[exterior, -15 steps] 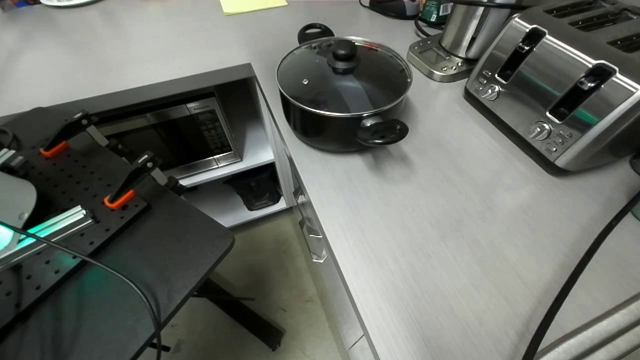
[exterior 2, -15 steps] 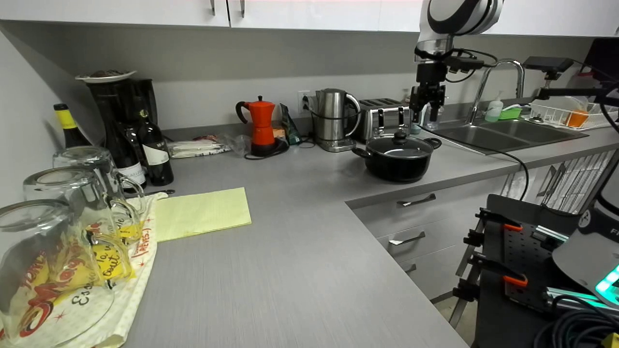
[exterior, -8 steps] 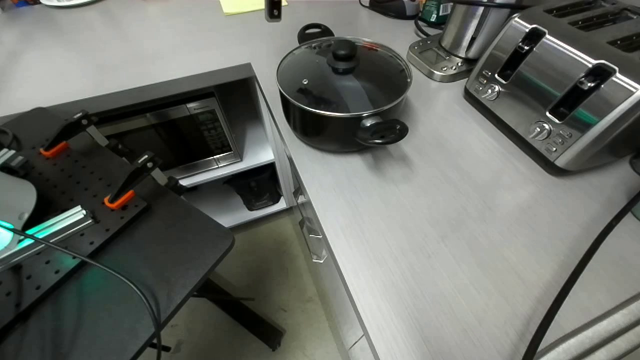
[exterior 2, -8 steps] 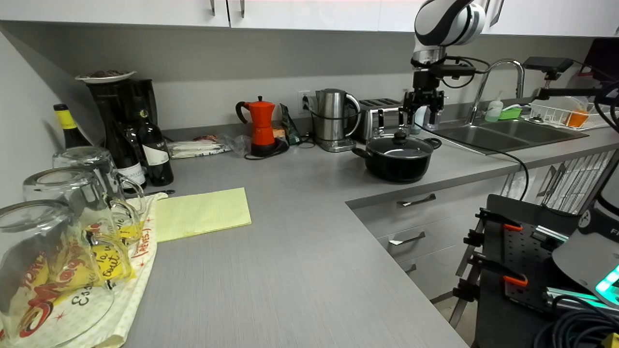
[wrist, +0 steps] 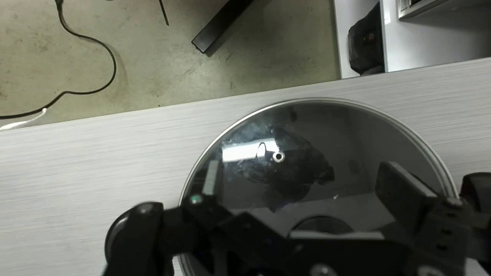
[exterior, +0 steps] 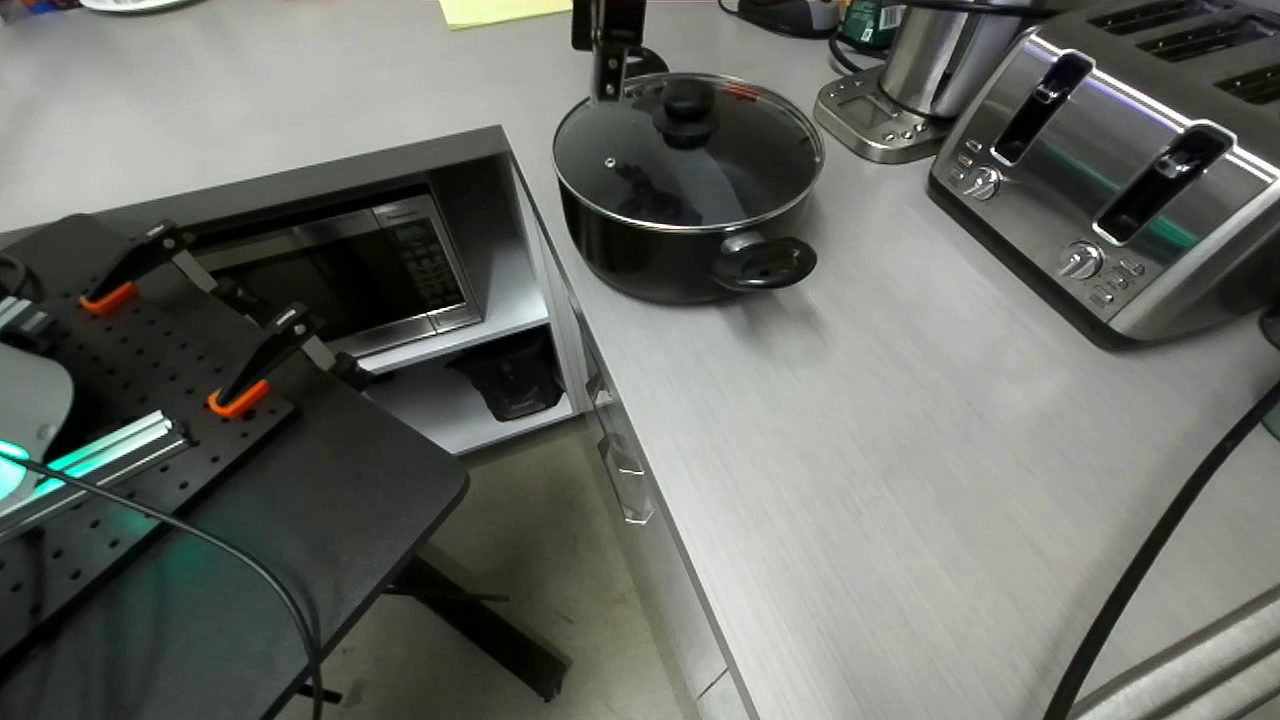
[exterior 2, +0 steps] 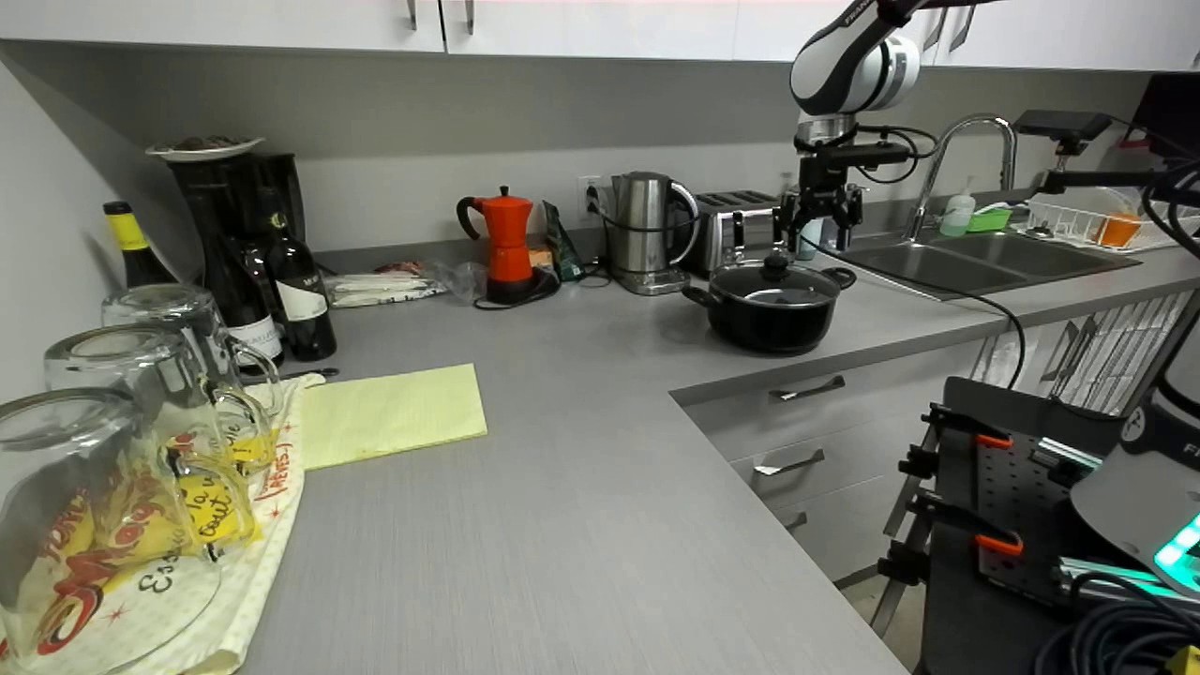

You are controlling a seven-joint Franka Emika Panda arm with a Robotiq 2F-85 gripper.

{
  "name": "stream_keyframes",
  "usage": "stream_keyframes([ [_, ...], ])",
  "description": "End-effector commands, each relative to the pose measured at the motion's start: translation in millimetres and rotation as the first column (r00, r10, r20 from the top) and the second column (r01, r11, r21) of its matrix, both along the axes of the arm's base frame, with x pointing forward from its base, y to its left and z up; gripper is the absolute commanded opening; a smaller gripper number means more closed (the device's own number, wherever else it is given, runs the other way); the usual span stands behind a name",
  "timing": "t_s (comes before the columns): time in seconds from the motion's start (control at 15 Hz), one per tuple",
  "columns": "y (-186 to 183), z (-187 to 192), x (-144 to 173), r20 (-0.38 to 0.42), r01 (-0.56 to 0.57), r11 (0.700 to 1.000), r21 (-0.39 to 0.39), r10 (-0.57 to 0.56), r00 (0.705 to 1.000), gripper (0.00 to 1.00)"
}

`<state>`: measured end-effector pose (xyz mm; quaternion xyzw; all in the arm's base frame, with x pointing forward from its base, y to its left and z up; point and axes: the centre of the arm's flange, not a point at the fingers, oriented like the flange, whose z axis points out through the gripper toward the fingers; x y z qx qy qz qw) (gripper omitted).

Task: Uncover the pot

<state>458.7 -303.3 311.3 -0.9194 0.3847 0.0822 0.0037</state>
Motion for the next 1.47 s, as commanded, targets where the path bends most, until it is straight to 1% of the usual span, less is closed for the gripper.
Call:
stream_keyframes([
  [0.0, -15.7, -9.0, 19.5, 0.027, 0.046, 0.998, -0.036, -0.045, 0.999, 1.0],
  [0.33, -21.3, -17.7, 40.4, 0.083, 0.041, 0.993, -0.11, -0.032, 0.996, 1.0],
  [0.6, -18.7, -25.9, 55.1, 0.105, 0.019, 0.991, -0.134, -0.005, 0.994, 1.0],
  [0.93, -7.1, -38.1, 67.5, 0.102, -0.018, 0.989, -0.148, 0.033, 0.994, 1.0],
  [1.0, -5.6, -39.9, 69.1, 0.101, -0.024, 0.988, -0.15, 0.039, 0.994, 0.95],
  [1.07, -4.6, -40.8, 69.7, 0.101, -0.028, 0.988, -0.153, 0.044, 0.994, 0.72],
  [1.2, -4.4, -41.7, 69.9, 0.104, -0.03, 0.987, -0.156, 0.047, 0.993, 0.69],
  [1.33, -5.1, -41.4, 69.4, 0.109, -0.028, 0.987, -0.159, 0.046, 0.993, 0.55],
  [1.4, -5.3, -40.9, 69.0, 0.112, -0.028, 0.987, -0.161, 0.046, 0.993, 0.46],
])
